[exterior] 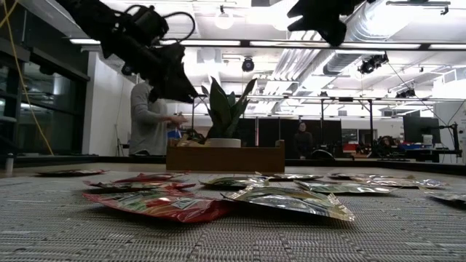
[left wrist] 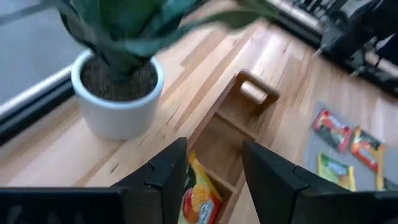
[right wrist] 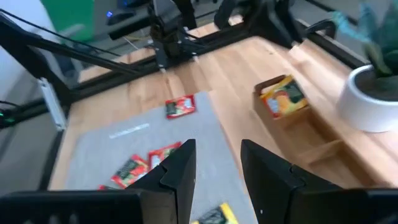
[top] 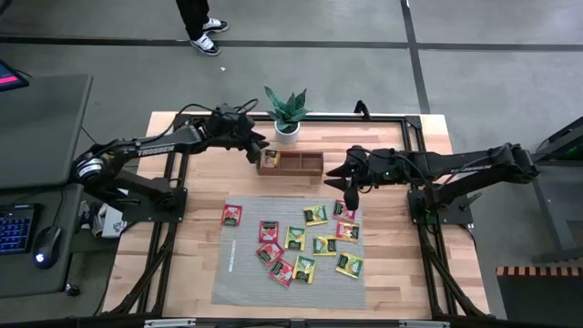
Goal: Pick & Place Tea
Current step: Put the red tea bag into the middle section of the wooden organizer
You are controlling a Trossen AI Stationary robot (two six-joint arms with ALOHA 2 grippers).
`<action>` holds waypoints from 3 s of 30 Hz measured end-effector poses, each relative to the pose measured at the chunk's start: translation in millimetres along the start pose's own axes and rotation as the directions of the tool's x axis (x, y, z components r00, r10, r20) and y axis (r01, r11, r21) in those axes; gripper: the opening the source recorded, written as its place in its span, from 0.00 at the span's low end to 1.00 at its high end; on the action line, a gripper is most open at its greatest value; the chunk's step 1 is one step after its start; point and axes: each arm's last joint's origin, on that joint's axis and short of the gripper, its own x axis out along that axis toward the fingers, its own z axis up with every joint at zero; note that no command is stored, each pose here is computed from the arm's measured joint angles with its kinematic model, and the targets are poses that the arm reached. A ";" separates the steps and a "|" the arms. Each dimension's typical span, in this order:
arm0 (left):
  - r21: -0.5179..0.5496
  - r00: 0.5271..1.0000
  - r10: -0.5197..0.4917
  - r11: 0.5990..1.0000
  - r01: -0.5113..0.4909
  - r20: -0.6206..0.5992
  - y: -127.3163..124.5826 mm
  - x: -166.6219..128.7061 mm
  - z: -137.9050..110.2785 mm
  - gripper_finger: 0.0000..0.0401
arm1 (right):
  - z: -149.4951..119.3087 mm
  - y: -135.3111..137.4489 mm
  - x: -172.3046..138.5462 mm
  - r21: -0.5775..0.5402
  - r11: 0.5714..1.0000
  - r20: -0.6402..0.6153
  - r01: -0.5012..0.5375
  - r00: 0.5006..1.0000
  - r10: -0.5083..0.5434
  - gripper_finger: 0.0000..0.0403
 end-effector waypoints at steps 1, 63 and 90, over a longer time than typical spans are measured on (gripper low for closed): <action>-0.010 1.000 -0.008 1.000 0.008 0.003 -1.0 -2.8 0.8 0.37 | -4.0 -0.9 2.2 0.011 1.000 0.002 -0.012 1.000 0.012 0.31; -0.241 0.996 -0.020 0.971 -0.002 -0.091 -61.0 -151.8 -134.1 0.31 | 16.0 19.2 255.7 -0.183 0.931 -0.199 -0.317 0.939 0.281 0.01; -0.207 0.995 -0.010 0.978 -0.012 -0.102 -59.9 -152.4 -135.6 0.31 | -45.2 0.8 361.5 -0.010 0.973 -0.334 -0.230 0.918 0.214 0.00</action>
